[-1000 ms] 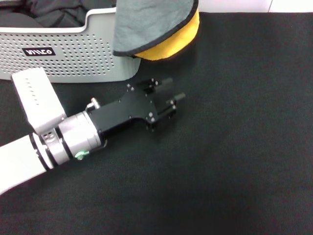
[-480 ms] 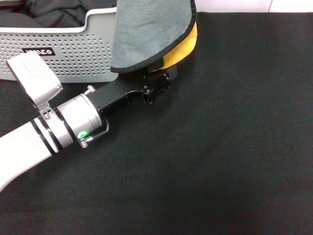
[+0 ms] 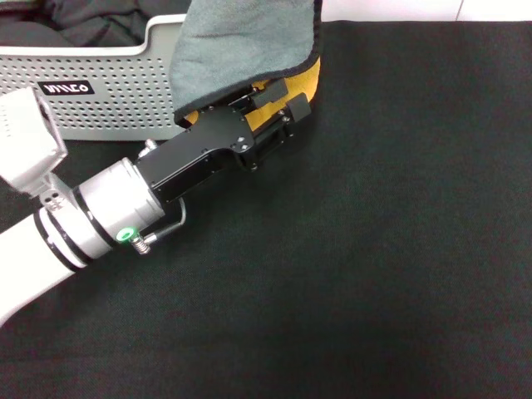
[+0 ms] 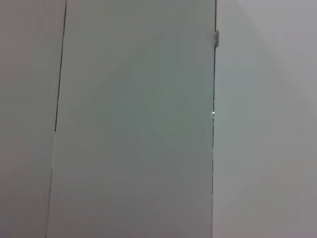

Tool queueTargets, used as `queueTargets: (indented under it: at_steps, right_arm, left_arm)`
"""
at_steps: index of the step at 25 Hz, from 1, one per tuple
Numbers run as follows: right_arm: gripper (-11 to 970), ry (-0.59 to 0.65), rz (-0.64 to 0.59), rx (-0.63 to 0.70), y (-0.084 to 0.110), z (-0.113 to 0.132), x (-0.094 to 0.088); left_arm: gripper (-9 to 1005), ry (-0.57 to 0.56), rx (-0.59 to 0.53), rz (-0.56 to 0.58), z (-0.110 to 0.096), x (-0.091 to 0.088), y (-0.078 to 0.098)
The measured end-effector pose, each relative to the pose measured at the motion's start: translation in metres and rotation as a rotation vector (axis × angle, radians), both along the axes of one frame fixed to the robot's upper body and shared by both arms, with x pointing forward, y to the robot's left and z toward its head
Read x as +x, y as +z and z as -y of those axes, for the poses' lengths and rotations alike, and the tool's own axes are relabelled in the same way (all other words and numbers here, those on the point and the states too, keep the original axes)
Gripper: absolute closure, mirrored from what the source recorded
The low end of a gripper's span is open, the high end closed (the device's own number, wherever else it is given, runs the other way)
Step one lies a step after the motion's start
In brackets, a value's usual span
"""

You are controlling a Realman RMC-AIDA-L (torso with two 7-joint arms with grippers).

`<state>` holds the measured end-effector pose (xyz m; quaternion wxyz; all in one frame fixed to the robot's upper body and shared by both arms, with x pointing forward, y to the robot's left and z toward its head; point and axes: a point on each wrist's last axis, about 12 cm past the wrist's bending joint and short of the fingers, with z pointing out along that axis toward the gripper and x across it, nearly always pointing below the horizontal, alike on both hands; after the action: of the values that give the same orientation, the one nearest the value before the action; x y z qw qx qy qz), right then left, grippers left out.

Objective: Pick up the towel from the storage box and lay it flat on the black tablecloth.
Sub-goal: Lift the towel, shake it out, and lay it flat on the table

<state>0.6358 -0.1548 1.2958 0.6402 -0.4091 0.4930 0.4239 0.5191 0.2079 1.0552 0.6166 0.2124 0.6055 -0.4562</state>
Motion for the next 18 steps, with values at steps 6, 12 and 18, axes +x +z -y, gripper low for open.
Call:
queueTargets:
  at_steps: [6, 12, 18]
  right_arm:
    - [954, -0.029, -0.032, 0.007, -0.013, 0.014, -0.002]
    - [955, -0.019, -0.051, 0.047, -0.019, 0.024, -0.009]
    - [955, -0.006, -0.081, 0.068, -0.026, 0.027, -0.013]
  left_arm:
    - [556, 0.047, -0.03, 0.087, -0.01, -0.01, 0.003]
    - [556, 0.179, -0.016, 0.153, -0.025, -0.015, 0.0]
    - [555, 0.192, 0.028, 0.199, -0.024, -0.015, -0.001]
